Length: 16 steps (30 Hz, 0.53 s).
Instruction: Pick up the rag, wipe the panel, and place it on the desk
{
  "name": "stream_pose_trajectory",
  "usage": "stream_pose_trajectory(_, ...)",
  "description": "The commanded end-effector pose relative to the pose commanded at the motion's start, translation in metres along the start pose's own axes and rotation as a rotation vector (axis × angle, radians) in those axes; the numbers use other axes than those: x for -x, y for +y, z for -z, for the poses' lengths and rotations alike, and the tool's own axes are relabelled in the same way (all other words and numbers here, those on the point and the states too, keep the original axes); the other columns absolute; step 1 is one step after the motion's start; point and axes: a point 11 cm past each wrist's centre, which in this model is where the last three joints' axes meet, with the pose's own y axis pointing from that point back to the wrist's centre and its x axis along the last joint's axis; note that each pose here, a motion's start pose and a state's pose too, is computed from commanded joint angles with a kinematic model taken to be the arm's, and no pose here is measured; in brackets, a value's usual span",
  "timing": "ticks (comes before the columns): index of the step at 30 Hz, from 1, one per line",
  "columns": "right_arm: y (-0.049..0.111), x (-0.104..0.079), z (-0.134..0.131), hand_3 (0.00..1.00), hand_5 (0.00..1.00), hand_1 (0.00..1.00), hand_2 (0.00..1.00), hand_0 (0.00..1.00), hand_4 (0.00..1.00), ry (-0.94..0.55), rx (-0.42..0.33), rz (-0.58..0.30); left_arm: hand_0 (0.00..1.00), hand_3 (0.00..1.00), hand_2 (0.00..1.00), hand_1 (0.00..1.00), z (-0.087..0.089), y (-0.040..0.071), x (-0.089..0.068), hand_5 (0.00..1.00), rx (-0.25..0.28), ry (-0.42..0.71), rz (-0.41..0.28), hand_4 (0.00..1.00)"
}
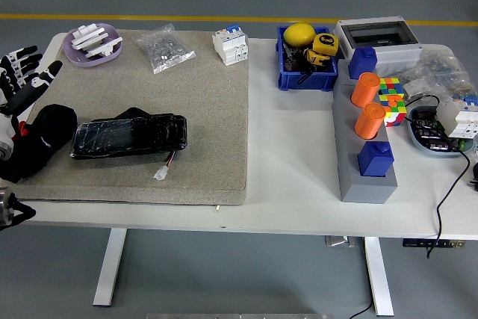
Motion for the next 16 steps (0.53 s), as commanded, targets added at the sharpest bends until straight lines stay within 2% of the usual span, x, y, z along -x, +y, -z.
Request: stream_pose_trajectory(16,-0.0002,0.0034,0.0050,0.599,0.597,0.496,0.651,0.738,0.998,-0.003,-0.004,-0.001,0.766,0.712,0.767,0.817,0.0019,-0.0003,-0.0025,0.376,-0.004,0.005,-0.007,0.950)
